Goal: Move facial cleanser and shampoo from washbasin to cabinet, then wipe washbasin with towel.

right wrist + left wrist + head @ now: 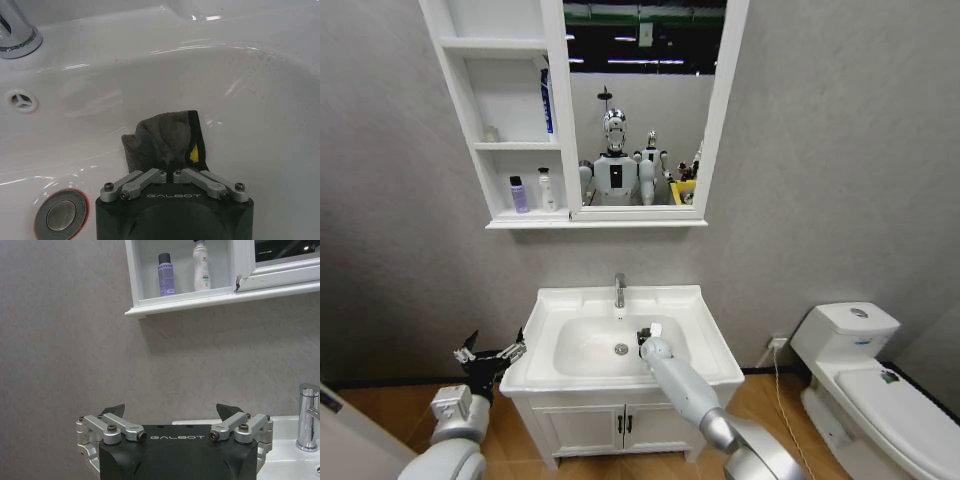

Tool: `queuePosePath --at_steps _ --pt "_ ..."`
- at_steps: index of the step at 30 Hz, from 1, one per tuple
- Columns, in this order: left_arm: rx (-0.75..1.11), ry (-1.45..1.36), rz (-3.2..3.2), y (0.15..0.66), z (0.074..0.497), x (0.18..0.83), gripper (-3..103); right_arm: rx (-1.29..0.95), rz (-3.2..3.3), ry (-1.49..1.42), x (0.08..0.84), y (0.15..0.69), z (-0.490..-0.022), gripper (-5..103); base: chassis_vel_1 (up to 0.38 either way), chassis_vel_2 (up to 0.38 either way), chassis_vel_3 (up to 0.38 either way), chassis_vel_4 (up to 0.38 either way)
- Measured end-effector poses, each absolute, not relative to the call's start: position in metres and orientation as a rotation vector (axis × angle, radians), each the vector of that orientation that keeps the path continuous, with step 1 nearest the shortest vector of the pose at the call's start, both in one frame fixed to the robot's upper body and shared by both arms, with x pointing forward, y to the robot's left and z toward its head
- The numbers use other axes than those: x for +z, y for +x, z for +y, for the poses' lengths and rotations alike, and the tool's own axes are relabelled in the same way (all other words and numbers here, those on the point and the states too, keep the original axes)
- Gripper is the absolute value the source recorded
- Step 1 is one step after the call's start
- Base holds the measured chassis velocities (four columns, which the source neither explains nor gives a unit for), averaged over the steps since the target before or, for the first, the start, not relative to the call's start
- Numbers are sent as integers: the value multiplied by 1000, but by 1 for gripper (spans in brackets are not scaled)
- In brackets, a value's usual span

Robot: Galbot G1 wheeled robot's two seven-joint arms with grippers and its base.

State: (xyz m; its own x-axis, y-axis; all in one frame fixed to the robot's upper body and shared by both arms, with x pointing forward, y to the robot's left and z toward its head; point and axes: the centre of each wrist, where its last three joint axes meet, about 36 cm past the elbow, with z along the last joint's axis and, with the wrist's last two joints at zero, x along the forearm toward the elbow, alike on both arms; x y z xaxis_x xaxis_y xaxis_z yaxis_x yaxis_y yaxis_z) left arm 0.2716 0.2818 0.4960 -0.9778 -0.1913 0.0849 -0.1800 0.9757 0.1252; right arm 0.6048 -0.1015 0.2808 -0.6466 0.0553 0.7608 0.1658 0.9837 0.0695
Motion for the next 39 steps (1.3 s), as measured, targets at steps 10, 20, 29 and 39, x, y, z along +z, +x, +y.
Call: queuePosePath --at_steps 10,20,29,39 --pt "-178 285 -3026 272 282 496 100 -199 -2278 -58 283 619 -74 1 0 0 0 0" --pt "-178 285 -3026 272 282 496 100 -193 -2287 -2 275 622 -76 1 0 0 0 0" --pt "-178 285 -3026 272 282 496 100 -127 -2326 50 288 599 -40 1 0 0 0 0" --pt "-178 285 -3026 272 282 496 100 -64 -2369 -72 311 575 -57 1 0 0 0 0"
